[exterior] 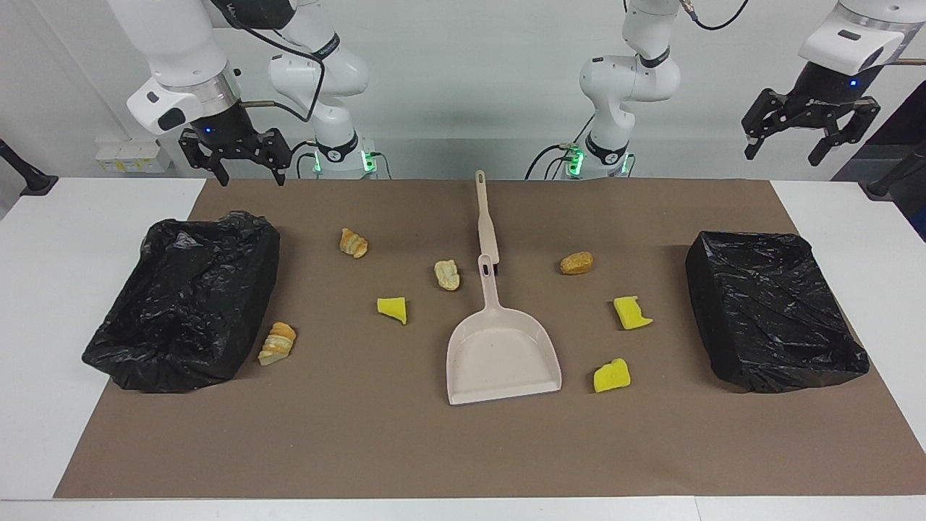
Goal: Sweep and dump trash in bin
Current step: 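Move both grippers in from the bins toward the dustpan and brush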
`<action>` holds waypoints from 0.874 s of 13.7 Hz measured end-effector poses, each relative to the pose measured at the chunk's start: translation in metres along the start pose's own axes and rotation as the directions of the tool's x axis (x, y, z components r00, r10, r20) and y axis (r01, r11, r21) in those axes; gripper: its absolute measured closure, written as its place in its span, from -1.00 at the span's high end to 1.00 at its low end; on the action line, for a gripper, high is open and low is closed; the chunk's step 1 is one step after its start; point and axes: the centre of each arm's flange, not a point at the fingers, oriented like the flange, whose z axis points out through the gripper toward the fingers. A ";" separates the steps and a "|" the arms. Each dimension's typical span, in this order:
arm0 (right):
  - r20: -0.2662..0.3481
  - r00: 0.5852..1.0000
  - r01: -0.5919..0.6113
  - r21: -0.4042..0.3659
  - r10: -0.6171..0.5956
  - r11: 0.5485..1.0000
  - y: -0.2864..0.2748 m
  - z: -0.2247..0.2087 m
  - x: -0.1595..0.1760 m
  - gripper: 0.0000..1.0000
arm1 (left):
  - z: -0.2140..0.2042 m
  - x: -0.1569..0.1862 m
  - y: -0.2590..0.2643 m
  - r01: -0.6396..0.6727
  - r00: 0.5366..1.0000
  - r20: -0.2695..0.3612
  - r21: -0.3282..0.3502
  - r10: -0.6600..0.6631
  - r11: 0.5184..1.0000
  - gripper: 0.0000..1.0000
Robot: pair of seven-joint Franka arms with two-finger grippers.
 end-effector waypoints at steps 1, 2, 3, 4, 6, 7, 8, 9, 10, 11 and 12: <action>0.001 1.000 0.000 0.000 0.000 1.000 0.000 0.000 0.000 1.00 | -0.001 0.002 -0.001 0.001 1.000 -0.003 0.001 -0.001 1.000 1.00; 0.003 1.000 -0.001 0.000 0.001 1.000 0.000 0.000 -0.001 1.00 | -0.002 0.003 -0.001 0.005 1.000 -0.007 0.002 -0.005 1.000 1.00; 0.005 1.000 -0.001 0.000 0.001 1.000 0.000 0.000 -0.001 1.00 | -0.005 0.001 -0.001 0.009 1.000 -0.012 0.003 -0.009 1.000 1.00; 0.006 1.000 -0.001 0.000 0.001 1.000 0.001 0.000 -0.001 1.00 | -0.009 -0.001 -0.002 0.011 1.000 -0.019 0.004 -0.011 1.000 1.00; 0.008 1.000 -0.001 0.000 0.001 1.000 0.001 0.000 -0.002 1.00 | -0.014 -0.005 -0.004 0.016 0.999 -0.028 0.005 -0.016 1.000 1.00; 0.009 1.000 -0.001 0.000 0.001 1.000 0.001 0.001 -0.002 1.00 | -0.015 -0.006 -0.004 0.017 0.999 -0.029 0.005 -0.017 1.000 1.00; 0.010 1.000 -0.001 0.000 0.001 1.000 0.001 0.001 -0.002 1.00 | -0.014 -0.006 -0.003 0.017 0.999 -0.028 0.004 -0.017 1.000 1.00; 0.011 1.000 -0.001 0.000 0.001 1.000 0.001 0.001 -0.002 1.00 | -0.014 -0.006 -0.003 0.016 1.000 -0.027 0.004 -0.015 1.000 1.00; 0.011 1.000 -0.001 0.000 0.001 1.000 0.001 0.001 -0.002 1.00 | -0.014 -0.006 -0.002 0.013 1.000 -0.028 0.004 -0.013 1.000 1.00; 0.012 1.000 -0.001 0.000 0.001 1.000 0.001 0.002 -0.002 1.00 | -0.014 -0.005 -0.001 0.012 1.000 -0.028 0.004 -0.012 1.000 1.00; 0.014 1.000 -0.001 0.000 0.001 1.000 0.000 0.003 -0.003 1.00 | -0.014 -0.005 0.000 0.011 1.000 -0.026 0.003 -0.011 1.000 1.00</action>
